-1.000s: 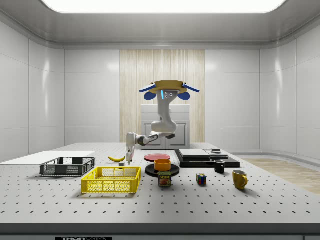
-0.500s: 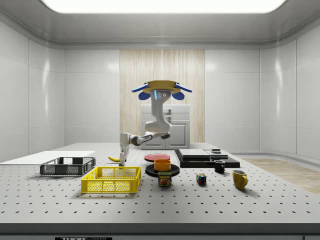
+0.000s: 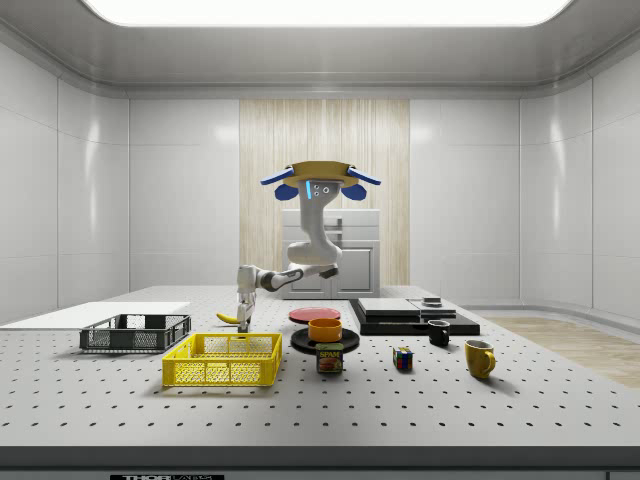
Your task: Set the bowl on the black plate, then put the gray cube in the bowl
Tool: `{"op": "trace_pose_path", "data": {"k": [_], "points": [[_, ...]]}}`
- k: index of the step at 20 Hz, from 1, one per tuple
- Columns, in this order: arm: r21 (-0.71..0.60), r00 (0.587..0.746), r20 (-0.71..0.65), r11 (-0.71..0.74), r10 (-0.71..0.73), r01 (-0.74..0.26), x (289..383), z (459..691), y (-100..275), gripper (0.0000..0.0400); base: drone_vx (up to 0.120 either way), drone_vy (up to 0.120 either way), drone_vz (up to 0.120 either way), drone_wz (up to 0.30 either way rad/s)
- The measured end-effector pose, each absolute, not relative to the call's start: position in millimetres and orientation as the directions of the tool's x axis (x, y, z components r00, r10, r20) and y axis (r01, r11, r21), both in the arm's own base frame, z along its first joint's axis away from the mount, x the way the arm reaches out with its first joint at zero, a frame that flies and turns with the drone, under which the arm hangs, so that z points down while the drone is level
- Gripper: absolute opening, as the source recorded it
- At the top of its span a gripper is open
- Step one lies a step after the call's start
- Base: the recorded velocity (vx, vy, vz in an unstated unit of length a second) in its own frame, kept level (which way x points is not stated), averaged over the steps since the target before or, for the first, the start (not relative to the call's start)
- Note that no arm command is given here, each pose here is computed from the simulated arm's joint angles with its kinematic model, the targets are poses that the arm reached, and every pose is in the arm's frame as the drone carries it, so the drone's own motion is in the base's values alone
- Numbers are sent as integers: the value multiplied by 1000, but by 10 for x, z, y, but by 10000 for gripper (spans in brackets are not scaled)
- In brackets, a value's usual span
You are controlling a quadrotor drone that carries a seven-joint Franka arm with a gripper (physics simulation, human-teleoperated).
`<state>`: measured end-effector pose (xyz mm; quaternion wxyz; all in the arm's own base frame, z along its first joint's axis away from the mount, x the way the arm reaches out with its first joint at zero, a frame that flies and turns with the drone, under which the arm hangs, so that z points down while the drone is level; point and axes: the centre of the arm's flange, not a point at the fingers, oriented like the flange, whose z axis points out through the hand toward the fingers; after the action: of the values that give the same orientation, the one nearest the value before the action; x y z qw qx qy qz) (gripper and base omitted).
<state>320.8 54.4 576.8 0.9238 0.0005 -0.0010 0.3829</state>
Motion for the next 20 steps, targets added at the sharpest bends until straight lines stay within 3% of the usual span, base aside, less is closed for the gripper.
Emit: {"op": "trace_pose_path", "data": {"k": [9, 14, 20], "points": [[0, 707, 2, 707, 707, -707, 3215, 5876, 643, 400, 0, 0, 0, 0], [0, 707, 2, 707, 707, -707, 3317, 5897, 651, 400, 0, 0, 0, 0], [0, 707, 2, 707, 707, -707, 3369, 5906, 613, 400, 0, 0, 0, 0]]}}
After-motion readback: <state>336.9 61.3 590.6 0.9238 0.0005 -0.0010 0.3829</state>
